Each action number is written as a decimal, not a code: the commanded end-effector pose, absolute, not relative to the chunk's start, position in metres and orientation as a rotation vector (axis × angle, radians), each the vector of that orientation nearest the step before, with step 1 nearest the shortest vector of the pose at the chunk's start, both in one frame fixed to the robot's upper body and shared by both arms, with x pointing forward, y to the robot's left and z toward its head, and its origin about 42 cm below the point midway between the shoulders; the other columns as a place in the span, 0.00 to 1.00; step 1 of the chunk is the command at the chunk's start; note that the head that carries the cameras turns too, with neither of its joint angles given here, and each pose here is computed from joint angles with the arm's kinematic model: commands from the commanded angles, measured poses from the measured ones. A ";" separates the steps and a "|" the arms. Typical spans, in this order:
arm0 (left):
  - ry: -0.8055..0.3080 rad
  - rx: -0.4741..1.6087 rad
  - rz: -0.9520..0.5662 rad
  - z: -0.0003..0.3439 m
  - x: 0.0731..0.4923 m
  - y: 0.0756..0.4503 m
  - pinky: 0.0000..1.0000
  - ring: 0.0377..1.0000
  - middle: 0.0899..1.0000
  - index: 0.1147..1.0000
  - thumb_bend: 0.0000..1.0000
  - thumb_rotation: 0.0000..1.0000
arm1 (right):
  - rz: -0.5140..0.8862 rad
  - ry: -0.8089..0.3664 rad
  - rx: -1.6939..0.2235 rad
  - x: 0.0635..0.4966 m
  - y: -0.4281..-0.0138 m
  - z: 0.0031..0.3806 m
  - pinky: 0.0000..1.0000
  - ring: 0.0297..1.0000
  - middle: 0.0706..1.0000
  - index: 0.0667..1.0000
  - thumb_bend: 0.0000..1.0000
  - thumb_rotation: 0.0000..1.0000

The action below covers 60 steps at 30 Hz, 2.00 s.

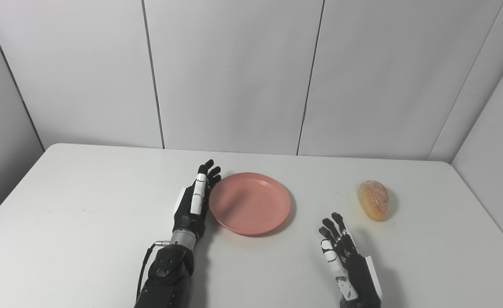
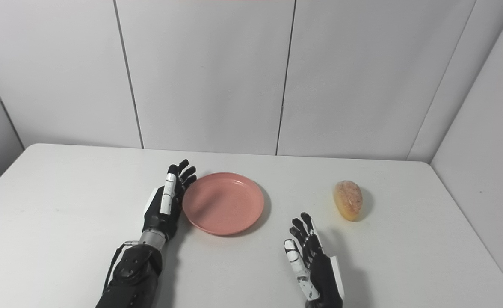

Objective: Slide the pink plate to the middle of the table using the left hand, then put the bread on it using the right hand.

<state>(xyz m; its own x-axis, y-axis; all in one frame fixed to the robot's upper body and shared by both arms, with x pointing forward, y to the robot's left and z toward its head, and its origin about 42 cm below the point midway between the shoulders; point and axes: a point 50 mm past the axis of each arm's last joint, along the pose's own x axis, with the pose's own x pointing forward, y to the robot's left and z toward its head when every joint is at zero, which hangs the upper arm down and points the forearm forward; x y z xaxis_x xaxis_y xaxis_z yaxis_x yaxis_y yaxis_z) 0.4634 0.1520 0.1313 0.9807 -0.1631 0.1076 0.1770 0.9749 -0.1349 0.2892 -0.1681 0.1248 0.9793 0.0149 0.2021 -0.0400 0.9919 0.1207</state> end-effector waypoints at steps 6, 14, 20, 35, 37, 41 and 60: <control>-0.157 -0.136 -0.184 0.147 0.475 0.145 0.94 0.94 0.93 0.92 0.75 1.00 | 0.041 -0.320 0.080 0.292 -0.167 0.171 1.00 0.96 0.97 1.00 0.64 0.69; -0.168 -0.157 -0.189 0.149 0.483 0.152 0.98 0.97 0.96 0.95 0.72 1.00 | -0.031 -0.391 -0.205 0.295 -0.179 0.219 0.90 0.99 1.00 1.00 0.66 0.64; -0.176 -0.143 -0.192 0.149 0.486 0.154 0.98 0.97 0.97 0.96 0.74 1.00 | -0.075 -0.443 -0.345 0.308 -0.185 0.238 0.95 1.00 1.00 1.00 0.65 0.49; -0.163 -0.128 -0.208 0.147 0.486 0.154 1.00 0.99 0.99 0.98 0.72 1.00 | -0.207 -0.451 -0.635 0.366 -0.218 0.260 0.88 0.98 1.00 1.00 0.61 0.38; -0.163 -0.126 -0.206 0.147 0.486 0.155 1.00 0.99 0.99 0.98 0.73 1.00 | -0.232 -0.444 -0.703 0.375 -0.224 0.259 0.87 0.97 0.99 0.99 0.61 0.34; -0.167 -0.125 -0.202 0.144 0.485 0.157 0.98 0.98 0.98 0.97 0.73 0.99 | -0.255 -0.413 -0.782 0.391 -0.236 0.259 0.84 0.95 0.96 0.96 0.63 0.37; -0.170 -0.118 -0.194 0.146 0.485 0.169 1.00 0.98 0.97 0.96 0.76 0.99 | -0.251 -0.230 -1.058 0.444 -0.272 0.259 0.92 0.96 0.95 0.94 0.66 0.37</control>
<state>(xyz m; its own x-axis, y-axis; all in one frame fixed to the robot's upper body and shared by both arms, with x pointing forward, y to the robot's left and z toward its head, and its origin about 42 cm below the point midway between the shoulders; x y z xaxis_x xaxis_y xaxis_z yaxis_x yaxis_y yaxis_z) 0.4812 0.1704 0.1360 0.9756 -0.1741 0.1336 0.1891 0.9760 -0.1085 0.4349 -0.2664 0.2315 0.9663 -0.0817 0.2441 0.2517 0.4986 -0.8295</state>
